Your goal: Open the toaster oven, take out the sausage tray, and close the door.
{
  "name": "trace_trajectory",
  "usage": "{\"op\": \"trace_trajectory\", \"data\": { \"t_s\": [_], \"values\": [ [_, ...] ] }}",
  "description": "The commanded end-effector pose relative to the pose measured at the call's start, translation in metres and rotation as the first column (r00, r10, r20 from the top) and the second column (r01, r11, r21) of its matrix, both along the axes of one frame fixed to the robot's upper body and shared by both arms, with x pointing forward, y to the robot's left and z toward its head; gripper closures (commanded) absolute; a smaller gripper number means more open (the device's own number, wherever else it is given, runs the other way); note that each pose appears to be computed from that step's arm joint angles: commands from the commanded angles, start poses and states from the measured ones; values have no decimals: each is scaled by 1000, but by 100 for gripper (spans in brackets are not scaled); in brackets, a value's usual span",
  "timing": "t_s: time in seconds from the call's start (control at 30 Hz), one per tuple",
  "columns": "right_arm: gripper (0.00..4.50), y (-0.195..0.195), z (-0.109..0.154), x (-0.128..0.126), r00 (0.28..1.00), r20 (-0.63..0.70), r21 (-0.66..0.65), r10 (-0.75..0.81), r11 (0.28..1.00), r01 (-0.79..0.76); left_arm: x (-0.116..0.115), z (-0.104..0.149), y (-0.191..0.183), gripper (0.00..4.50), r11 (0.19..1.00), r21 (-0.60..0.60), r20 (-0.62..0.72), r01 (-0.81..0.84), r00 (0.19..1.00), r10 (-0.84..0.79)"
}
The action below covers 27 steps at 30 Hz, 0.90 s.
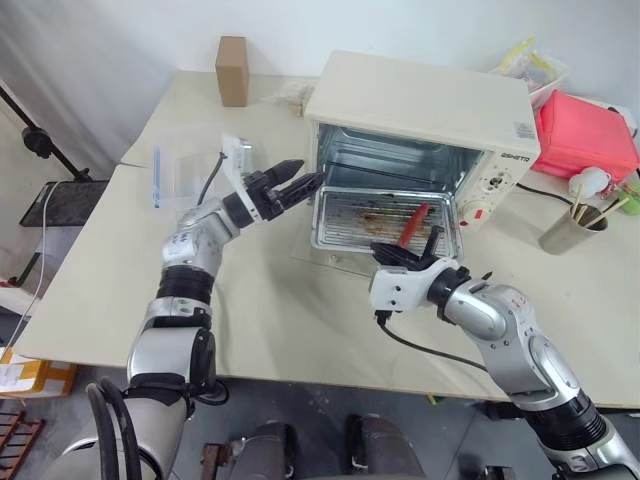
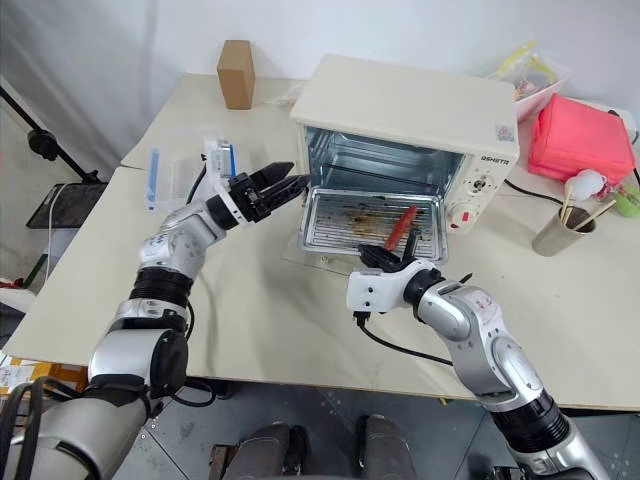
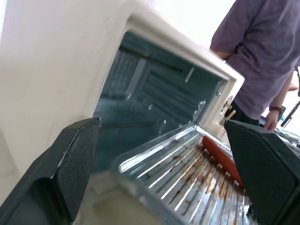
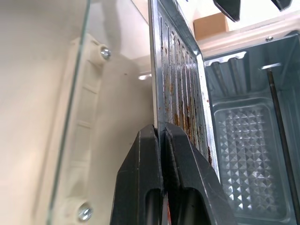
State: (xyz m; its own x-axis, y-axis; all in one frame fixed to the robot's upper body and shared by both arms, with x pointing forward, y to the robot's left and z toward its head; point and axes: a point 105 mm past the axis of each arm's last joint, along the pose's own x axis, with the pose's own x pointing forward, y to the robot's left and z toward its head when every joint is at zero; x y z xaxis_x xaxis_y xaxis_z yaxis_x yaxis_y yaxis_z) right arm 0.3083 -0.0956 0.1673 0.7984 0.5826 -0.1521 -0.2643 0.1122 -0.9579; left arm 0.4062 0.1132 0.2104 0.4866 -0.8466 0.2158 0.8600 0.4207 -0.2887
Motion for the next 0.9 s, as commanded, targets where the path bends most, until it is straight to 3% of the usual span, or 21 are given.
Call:
{"op": "trace_trajectory", "data": {
  "t_s": [0.03, 0.13, 0.2, 0.3, 0.4, 0.73, 0.9],
  "values": [
    [446, 2, 15, -7, 998, 60, 2, 16, 1000, -16, -13, 7, 11, 0, 999, -12, -104, 43, 994, -44],
    [446, 5, 16, -9, 997, 74, 2, 31, 1000, -31, -24, 6, 18, 0, 996, -34, -211, 79, 974, -85],
    [446, 12, 18, -11, 994, 85, 3, 67, 998, -68, -36, 1, 28, 0, 991, -81, -365, 105, 922, -128],
    [446, 20, 21, -11, 993, 86, 38, 86, 995, -89, -45, -3, 25, 0, 986, -113, -491, 124, 855, -164],
    [446, 25, 20, -11, 991, 81, 31, 110, 993, -113, -49, -8, 17, 0, 987, -101, -531, 126, 832, -161],
    [446, 40, 20, -9, 975, 67, -5, 212, 977, -212, -50, -4, -1, 0, 959, -263, -592, 104, 767, -245],
    [446, 42, 19, -10, 970, 59, -10, 235, 972, -235, -51, -13, -5, 132, 957, -280, -645, 78, 723, -248]
  ]
}}
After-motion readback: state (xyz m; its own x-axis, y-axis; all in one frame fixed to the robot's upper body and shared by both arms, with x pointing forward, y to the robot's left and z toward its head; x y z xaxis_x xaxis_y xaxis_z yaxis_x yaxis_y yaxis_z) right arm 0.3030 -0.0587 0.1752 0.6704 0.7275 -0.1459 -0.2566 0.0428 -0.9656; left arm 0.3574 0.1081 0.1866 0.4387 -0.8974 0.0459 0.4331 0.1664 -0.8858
